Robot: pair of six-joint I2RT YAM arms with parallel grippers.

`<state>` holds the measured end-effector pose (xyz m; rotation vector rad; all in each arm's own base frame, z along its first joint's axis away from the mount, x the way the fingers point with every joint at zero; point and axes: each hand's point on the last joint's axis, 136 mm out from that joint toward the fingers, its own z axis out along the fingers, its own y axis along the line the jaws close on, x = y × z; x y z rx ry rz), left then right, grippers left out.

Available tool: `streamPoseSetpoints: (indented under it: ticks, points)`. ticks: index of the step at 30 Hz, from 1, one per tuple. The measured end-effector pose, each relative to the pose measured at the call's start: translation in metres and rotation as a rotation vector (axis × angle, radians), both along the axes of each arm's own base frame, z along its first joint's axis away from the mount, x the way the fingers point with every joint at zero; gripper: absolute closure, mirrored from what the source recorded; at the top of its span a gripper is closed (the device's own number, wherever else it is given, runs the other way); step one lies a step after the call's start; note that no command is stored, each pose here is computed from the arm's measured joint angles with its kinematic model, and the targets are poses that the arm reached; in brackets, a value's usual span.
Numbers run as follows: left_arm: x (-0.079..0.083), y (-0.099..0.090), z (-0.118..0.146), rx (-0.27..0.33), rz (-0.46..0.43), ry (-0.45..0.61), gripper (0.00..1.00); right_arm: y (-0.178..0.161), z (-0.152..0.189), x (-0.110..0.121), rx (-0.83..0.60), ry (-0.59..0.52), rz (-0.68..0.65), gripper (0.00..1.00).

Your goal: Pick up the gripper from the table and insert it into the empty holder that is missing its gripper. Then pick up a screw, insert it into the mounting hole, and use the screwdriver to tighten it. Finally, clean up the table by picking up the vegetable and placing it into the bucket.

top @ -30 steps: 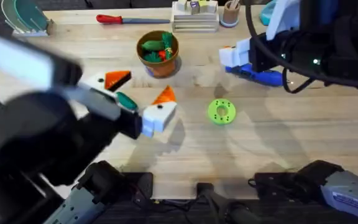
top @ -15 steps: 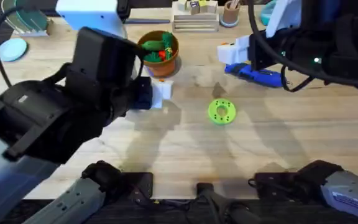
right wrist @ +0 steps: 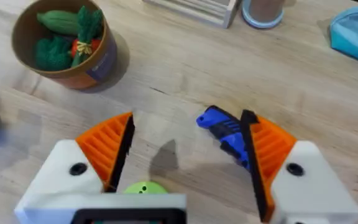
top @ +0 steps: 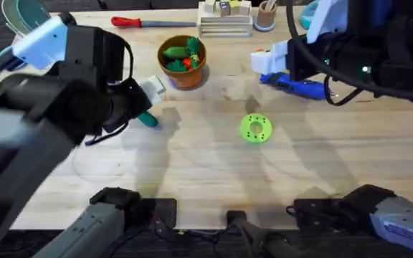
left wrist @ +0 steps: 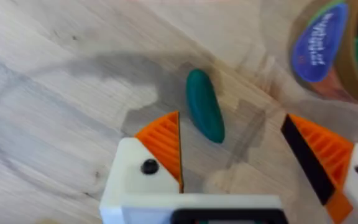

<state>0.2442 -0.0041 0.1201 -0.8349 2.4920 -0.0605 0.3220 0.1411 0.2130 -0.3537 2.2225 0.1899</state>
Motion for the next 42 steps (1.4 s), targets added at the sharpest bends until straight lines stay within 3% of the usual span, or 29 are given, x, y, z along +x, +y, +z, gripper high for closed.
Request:
streamPoseSetpoints:
  ticks: [6, 19, 26, 30, 33, 35, 40, 42]
  points:
    - [0.004, 0.013, -0.037, -0.090, 0.076, 0.146, 0.007, 0.000, 0.000, 0.000, 0.000, 0.000, 0.000, 0.010]
    - [-0.005, 0.009, -0.079, -0.119, 0.032, 0.336, 0.007, 0.000, 0.000, 0.000, 0.000, 0.000, 0.000, 0.010]
    - [0.011, 0.011, -0.081, -0.105, 0.027, 0.286, 0.072, 0.000, 0.001, 0.000, 0.001, -0.003, 0.000, 0.011]
    - [0.013, 0.013, -0.081, -0.093, 0.027, 0.279, 0.239, 0.000, 0.001, 0.001, 0.003, -0.005, 0.000, 0.009]
    - [0.010, 0.016, -0.084, -0.075, 0.035, 0.297, 0.308, 0.000, 0.001, 0.001, 0.003, -0.006, 0.000, 0.010]
    - [0.009, 0.017, -0.087, -0.069, 0.035, 0.312, 0.455, 0.000, 0.001, 0.001, 0.003, -0.006, 0.000, 0.010]
    - [0.010, 0.018, -0.087, -0.064, 0.038, 0.315, 0.967, 0.000, 0.001, 0.001, 0.003, -0.006, 0.000, 0.010]
    - [0.007, 0.018, -0.085, -0.066, 0.037, 0.334, 0.977, 0.000, 0.001, 0.001, 0.003, -0.006, 0.000, 0.010]
